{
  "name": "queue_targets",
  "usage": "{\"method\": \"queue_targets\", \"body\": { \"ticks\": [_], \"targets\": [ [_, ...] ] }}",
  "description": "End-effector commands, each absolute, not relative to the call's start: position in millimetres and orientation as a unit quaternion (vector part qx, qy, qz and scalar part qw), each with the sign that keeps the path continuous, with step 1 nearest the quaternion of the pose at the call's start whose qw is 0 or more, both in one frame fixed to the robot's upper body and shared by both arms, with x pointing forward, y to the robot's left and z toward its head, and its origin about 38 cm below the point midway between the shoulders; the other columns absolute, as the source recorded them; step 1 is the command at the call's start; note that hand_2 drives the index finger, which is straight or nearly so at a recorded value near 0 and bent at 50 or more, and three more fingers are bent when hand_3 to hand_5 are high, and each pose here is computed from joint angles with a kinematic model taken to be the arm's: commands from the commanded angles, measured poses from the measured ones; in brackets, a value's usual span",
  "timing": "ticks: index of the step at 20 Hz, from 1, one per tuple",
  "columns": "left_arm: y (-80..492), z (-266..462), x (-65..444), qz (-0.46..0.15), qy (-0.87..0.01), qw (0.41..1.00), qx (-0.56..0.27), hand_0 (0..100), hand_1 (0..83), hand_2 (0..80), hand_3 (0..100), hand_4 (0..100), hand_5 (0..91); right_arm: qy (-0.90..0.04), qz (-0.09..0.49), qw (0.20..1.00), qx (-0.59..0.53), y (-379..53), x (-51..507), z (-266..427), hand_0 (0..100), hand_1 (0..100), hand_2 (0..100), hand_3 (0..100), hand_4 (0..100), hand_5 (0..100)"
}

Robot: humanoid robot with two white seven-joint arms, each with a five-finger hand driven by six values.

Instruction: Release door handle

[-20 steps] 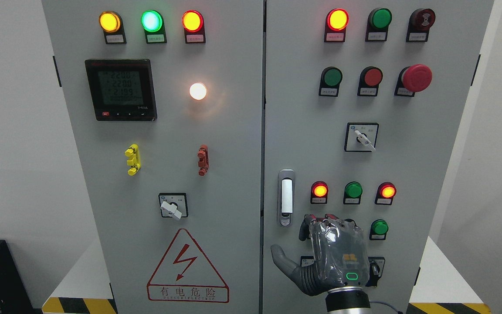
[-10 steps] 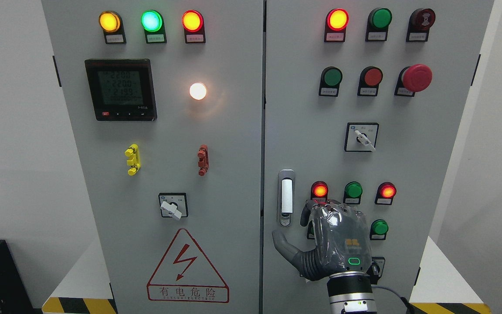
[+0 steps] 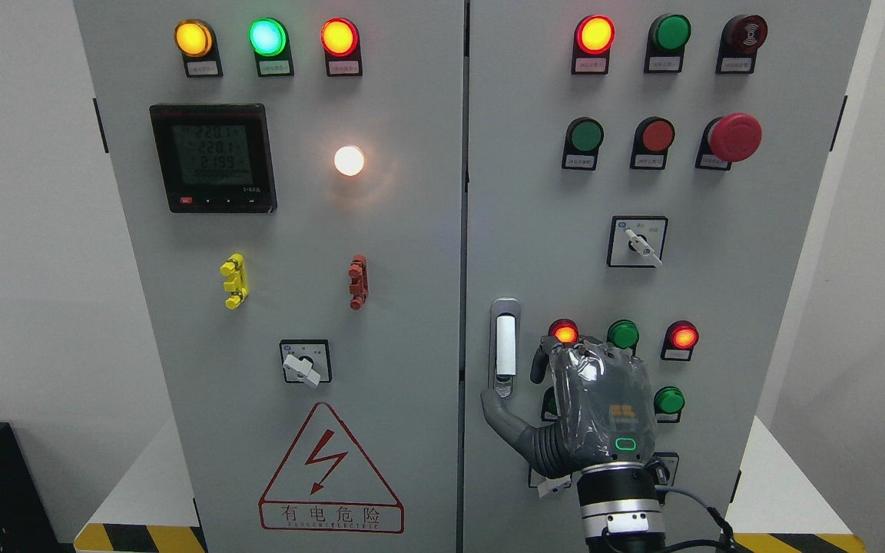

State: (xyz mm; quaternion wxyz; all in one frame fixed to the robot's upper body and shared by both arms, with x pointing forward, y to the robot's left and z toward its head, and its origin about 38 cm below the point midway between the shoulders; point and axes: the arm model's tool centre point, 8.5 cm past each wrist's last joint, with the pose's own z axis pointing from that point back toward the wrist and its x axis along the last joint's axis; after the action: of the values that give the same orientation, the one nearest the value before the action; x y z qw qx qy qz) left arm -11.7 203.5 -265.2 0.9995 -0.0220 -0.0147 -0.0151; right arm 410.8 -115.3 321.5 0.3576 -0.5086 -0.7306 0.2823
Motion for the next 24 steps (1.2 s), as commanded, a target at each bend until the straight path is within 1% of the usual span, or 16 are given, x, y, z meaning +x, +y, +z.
{"method": "queue_targets", "body": {
  "ticks": [1, 24],
  "targets": [
    [202.9, -265.2, -11.6, -0.015, -0.015, 1.000, -0.023, 0, 0.0, 4.2, 11, 0, 0.0, -0.727, 0.285, 0.361, -0.510, -115.4, 416.5, 320.8, 8, 45, 67, 97, 78, 71],
    [202.9, -265.2, -11.6, -0.015, -0.015, 1.000, -0.023, 0, 0.0, 4.3, 11, 0, 0.0, -0.725, 0.284, 0.363, -0.512, -114.4, 422.8, 323.8, 14, 44, 67, 97, 78, 71]
  ]
}}
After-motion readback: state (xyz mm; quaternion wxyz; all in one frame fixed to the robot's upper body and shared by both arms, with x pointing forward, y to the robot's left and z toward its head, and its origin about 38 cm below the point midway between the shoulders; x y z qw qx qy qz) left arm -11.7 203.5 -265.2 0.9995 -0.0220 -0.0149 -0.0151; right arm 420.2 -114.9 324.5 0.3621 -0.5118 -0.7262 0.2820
